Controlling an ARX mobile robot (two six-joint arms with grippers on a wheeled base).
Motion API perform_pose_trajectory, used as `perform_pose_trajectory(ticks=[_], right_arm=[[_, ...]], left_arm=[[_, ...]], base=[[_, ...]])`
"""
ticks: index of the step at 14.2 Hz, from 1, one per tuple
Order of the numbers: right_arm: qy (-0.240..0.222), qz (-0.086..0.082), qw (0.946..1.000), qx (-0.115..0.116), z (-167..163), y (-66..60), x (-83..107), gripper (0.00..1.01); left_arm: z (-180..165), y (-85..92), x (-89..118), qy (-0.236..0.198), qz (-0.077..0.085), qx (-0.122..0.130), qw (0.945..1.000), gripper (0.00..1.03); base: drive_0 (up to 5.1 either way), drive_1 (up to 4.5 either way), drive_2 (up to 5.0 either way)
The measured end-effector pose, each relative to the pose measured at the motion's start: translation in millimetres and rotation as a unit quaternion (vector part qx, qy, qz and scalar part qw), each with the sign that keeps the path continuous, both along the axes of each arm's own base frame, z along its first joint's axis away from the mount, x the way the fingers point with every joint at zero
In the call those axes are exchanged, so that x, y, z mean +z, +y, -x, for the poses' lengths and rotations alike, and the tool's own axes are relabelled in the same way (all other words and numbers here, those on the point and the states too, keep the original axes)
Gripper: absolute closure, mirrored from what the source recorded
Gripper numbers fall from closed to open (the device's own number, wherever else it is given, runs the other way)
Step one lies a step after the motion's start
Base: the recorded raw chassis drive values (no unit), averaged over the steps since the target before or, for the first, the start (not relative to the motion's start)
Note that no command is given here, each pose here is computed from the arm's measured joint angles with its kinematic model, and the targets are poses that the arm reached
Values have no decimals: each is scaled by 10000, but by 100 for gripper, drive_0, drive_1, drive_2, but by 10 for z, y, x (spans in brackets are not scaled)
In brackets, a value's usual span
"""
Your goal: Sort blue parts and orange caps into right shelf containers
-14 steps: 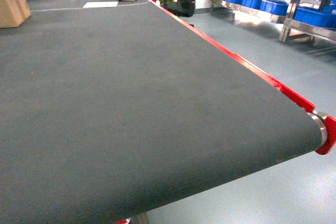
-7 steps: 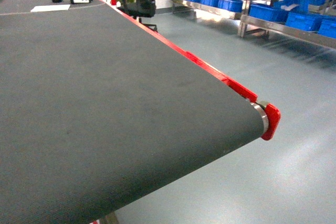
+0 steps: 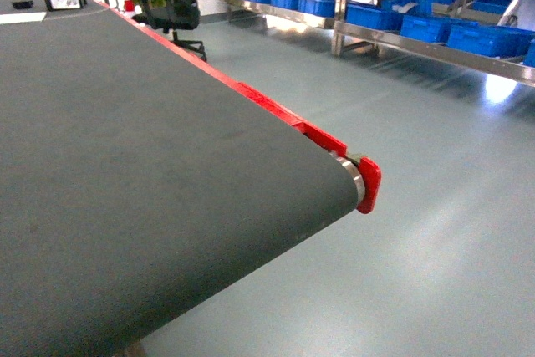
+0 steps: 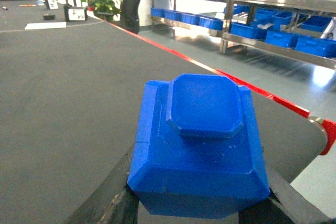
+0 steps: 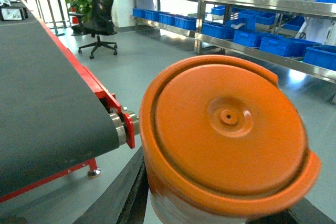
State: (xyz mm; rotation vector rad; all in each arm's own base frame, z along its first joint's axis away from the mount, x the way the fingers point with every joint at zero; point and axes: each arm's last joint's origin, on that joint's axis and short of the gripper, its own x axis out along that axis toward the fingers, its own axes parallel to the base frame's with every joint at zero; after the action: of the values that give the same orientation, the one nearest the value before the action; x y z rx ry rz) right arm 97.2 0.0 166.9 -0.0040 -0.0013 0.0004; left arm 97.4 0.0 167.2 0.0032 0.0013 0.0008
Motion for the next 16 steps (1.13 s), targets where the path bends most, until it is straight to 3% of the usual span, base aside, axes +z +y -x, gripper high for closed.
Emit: perform_pose_trajectory(ticks=[16], right_arm=[[-2,0,10000,0,0,0,0,57]], left_arm=[[0,0,0,2,0,2,10000,60]], base=[[-155,-155,-155]])
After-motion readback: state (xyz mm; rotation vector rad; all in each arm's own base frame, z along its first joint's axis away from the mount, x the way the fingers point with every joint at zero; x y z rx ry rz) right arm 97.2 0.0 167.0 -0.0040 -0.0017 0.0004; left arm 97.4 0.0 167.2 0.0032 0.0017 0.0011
